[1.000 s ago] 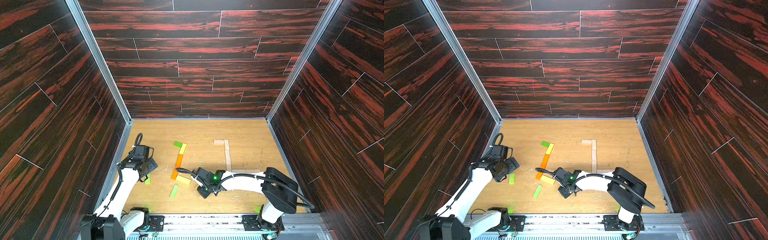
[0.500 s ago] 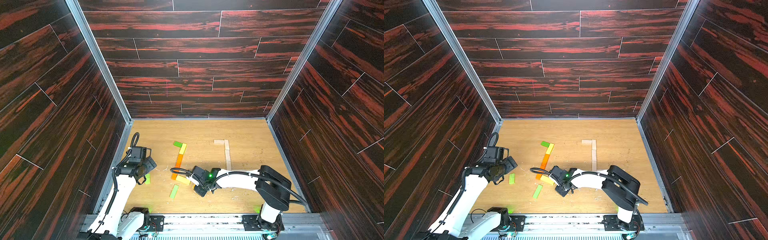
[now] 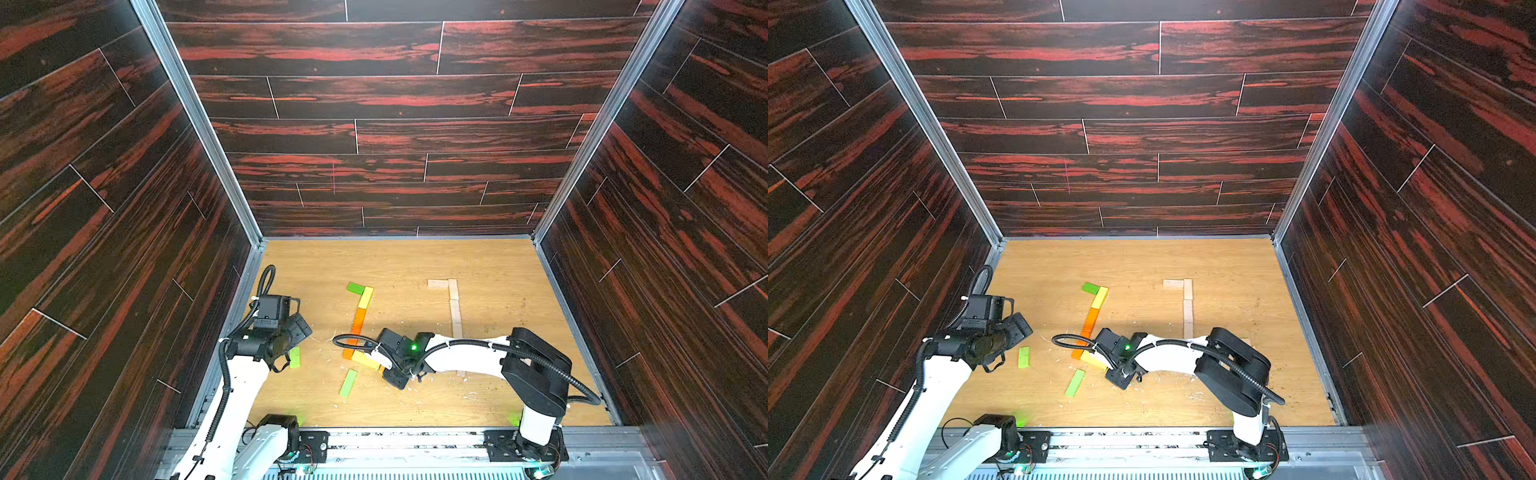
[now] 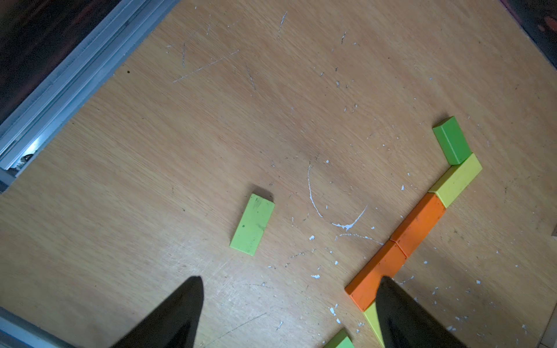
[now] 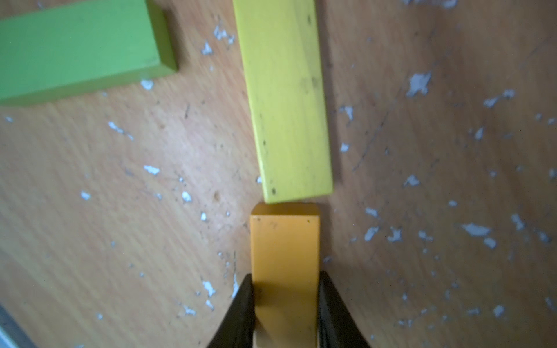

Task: Assemble a giraffe with building blocks
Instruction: Assemble the building block at the center of the board.

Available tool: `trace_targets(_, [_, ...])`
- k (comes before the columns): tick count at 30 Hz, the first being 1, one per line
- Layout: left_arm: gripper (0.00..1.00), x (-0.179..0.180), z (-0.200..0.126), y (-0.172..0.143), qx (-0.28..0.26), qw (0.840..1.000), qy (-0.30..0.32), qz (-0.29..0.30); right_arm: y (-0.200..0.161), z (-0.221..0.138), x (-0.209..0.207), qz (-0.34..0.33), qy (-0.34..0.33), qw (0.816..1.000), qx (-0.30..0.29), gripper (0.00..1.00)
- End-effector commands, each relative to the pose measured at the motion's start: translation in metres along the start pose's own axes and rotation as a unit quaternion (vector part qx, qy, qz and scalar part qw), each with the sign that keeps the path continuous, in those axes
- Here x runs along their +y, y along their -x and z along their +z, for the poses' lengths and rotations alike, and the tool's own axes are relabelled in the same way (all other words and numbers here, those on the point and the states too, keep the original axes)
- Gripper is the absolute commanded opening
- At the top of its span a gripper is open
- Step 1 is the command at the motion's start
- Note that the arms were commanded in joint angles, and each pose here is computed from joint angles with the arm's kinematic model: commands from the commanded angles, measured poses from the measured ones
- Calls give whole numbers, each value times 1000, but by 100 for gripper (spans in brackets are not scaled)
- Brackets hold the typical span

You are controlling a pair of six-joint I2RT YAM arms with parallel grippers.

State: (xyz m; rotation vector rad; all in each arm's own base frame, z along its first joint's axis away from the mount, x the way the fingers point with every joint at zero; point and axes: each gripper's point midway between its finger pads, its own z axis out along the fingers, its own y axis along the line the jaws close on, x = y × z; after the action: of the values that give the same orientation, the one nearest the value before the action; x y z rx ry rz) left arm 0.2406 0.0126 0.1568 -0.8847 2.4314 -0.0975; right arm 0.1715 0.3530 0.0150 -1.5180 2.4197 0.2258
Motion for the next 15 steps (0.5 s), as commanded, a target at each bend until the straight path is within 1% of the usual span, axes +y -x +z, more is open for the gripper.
trace_targets(1, [92, 0, -10, 6, -10, 1000, -2, 2, -27, 26, -5, -16, -6, 998, 52, 26])
trace_targets(15, [92, -2, -9, 7, -7, 1000, -3, 2, -35, 31, -17, -38, -22, 997, 69, 29])
